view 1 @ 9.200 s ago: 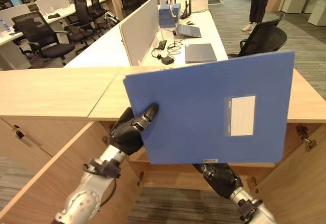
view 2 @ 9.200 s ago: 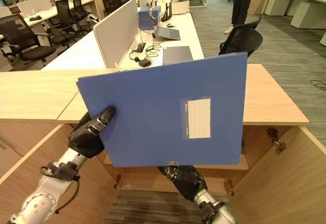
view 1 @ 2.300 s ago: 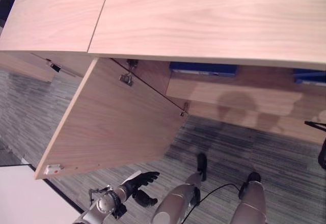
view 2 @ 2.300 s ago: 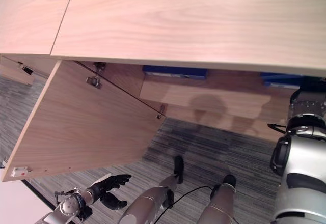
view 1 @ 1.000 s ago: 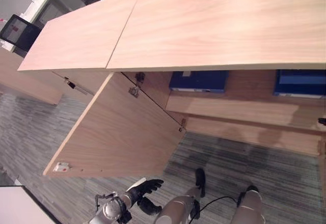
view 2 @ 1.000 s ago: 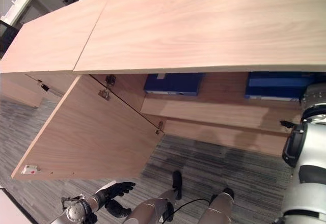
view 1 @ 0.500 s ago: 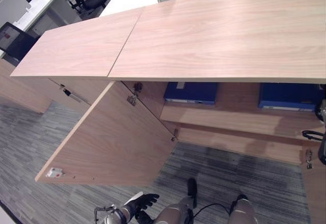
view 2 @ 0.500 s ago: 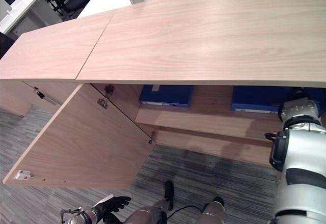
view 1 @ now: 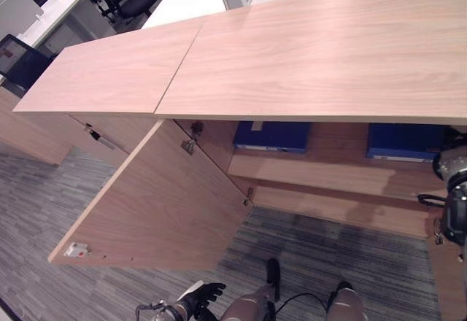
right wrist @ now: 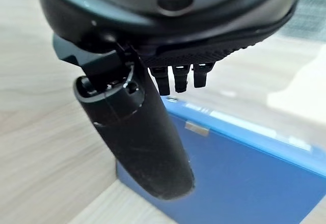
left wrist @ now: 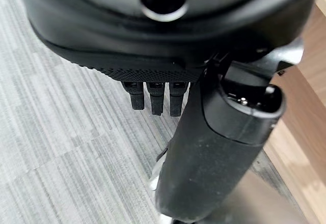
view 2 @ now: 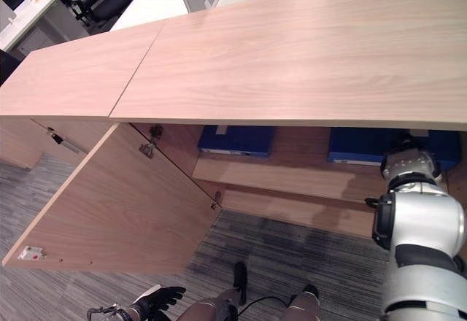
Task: Put the empty folder in the office cabinet
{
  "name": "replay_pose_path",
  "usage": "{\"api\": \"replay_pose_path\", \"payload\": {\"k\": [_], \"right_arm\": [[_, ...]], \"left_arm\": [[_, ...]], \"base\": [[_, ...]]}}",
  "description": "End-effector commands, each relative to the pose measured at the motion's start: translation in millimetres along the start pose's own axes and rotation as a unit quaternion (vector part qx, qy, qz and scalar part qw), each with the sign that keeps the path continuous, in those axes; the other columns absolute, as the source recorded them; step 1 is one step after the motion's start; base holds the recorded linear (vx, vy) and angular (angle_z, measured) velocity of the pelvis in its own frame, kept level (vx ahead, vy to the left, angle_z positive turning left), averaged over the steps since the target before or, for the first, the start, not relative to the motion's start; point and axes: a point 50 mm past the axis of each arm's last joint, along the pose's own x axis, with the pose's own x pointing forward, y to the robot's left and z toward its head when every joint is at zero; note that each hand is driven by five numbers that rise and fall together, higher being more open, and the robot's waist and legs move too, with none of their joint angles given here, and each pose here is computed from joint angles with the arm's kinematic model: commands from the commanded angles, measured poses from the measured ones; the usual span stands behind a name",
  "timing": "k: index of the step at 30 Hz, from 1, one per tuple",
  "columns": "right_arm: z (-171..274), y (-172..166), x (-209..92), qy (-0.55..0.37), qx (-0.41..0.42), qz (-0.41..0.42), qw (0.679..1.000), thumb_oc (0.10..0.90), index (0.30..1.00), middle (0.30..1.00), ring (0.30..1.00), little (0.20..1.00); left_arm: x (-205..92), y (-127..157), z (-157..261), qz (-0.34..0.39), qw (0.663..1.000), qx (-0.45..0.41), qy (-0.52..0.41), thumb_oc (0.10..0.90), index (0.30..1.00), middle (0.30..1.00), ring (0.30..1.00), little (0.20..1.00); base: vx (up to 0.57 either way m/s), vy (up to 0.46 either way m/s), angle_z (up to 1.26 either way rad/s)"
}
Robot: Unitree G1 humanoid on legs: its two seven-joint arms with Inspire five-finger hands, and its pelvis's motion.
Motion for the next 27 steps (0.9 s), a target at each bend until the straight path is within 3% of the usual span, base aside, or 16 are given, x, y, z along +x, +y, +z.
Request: {"api": "replay_pose_path", "payload": {"k": [1, 7, 13, 17, 21, 24, 25, 26, 27], "right_arm": [[23, 36, -20, -0.075, 0.054, 0.067, 0.993, 0.800, 0.900, 0.900, 0.900, 0.900], [-55, 20, -46, -0.082, 0.060, 0.143, 0.985, 0.800, 0.900, 0.900, 0.900, 0.900], [-65, -31, -55, -0.127, 0.050, 0.157, 0.978, 0.800, 0.900, 0.900, 0.900, 0.900], [-72, -47, -66, -0.137, 0.036, 0.182, 0.973, 0.800, 0.900, 0.900, 0.900, 0.900], [-82, -69, -80, -0.159, -0.070, 0.253, 0.952, 0.800, 0.900, 0.900, 0.900, 0.900], [-93, -92, -80, -0.168, -0.212, 0.310, 0.911, 0.800, 0.900, 0.900, 0.900, 0.900], [-93, -92, -80, -0.168, -0.213, 0.310, 0.911, 0.800, 0.900, 0.900, 0.900, 0.900], [-96, -114, -55, -0.134, -0.303, 0.319, 0.888, 0.800, 0.900, 0.900, 0.900, 0.900], [-91, -122, -48, -0.133, -0.329, 0.325, 0.877, 0.800, 0.900, 0.900, 0.900, 0.900]], "left_arm": [[10, 16, 20, 0.038, 0.999, 0.001, -0.023, 0.800, 0.900, 0.900, 0.900, 0.900], [12, -2, 11, 0.039, 0.999, -0.031, 0.000, 0.800, 0.900, 0.900, 0.900, 0.900], [9, -9, 2, 0.035, 0.999, -0.031, 0.014, 0.800, 0.900, 0.900, 0.900, 0.900], [8, -10, -2, 0.034, 0.999, -0.033, 0.020, 0.800, 0.900, 0.900, 0.900, 0.900], [6, -11, -3, 0.039, 0.998, -0.042, 0.017, 0.800, 0.900, 0.900, 0.900, 0.900], [5, -5, -4, 0.062, 0.996, -0.068, 0.009, 0.800, 0.900, 0.900, 0.900, 0.900], [4, -6, -4, 0.061, 0.996, -0.069, 0.009, 0.800, 0.900, 0.900, 0.900, 0.900], [2, 3, -6, 0.078, 0.993, -0.091, 0.003, 0.800, 0.900, 0.900, 0.900, 0.900], [0, 9, -7, 0.085, 0.991, -0.101, -0.003, 0.800, 0.900, 0.900, 0.900, 0.900]], "base": [[-0.01, -0.011, -0.21], [0.00, -0.018, -0.14], [0.02, -0.031, 0.00], [0.04, -0.041, -0.04], [0.04, -0.026, -0.08], [0.02, -0.005, 0.01], [0.04, -0.028, 0.03], [0.02, -0.036, 0.03], [0.02, -0.037, 0.02]]}}
